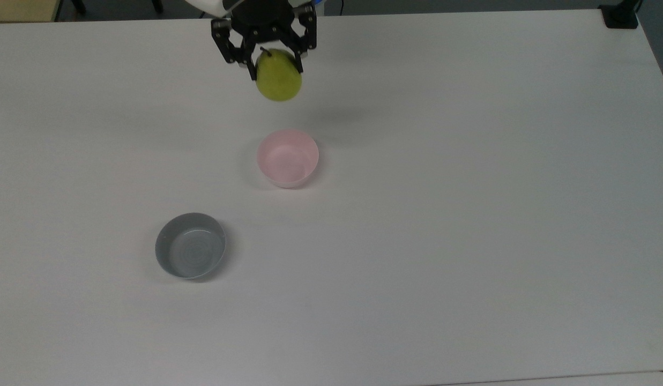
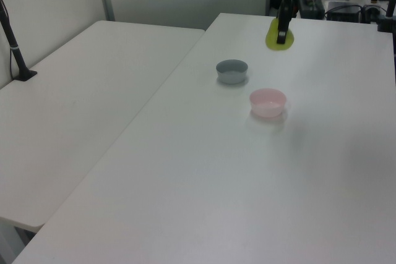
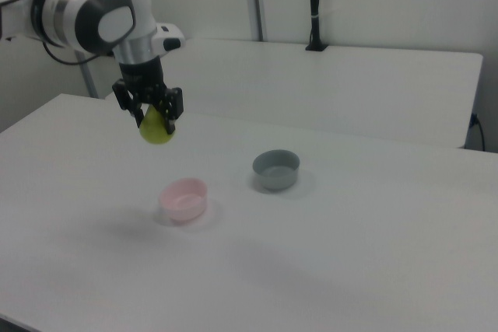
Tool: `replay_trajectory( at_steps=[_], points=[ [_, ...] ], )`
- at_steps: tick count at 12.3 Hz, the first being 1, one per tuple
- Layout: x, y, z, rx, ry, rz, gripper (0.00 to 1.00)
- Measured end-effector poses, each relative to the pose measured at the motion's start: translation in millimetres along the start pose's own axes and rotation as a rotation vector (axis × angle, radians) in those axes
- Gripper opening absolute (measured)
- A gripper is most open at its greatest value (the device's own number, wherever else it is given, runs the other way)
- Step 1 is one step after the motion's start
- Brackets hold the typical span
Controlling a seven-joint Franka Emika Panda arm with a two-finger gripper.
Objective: Place the pear in the bowl
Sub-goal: 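Lower the pear into the pink bowl and open the gripper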
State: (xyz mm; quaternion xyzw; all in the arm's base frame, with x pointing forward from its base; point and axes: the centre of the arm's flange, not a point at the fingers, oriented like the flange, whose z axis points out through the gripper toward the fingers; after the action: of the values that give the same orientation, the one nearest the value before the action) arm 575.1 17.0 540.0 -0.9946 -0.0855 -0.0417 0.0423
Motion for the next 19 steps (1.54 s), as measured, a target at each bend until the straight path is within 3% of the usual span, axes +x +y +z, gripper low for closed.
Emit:
replay_trajectory(
  at_steps=[5,10,17,18,19],
  points=[
    [-8,-5,78,-0.036,0.012,-0.021,0.70],
    [4,1,152,-0.100,-0.013,-0.027,0.70],
    [9,4,200,-0.097,-0.043,-0.025,0.70],
    [9,4,201,-0.097,-0.045,-0.023,0.75],
    [10,4,201,-0.097,-0.043,-0.019,0.86]
  ],
)
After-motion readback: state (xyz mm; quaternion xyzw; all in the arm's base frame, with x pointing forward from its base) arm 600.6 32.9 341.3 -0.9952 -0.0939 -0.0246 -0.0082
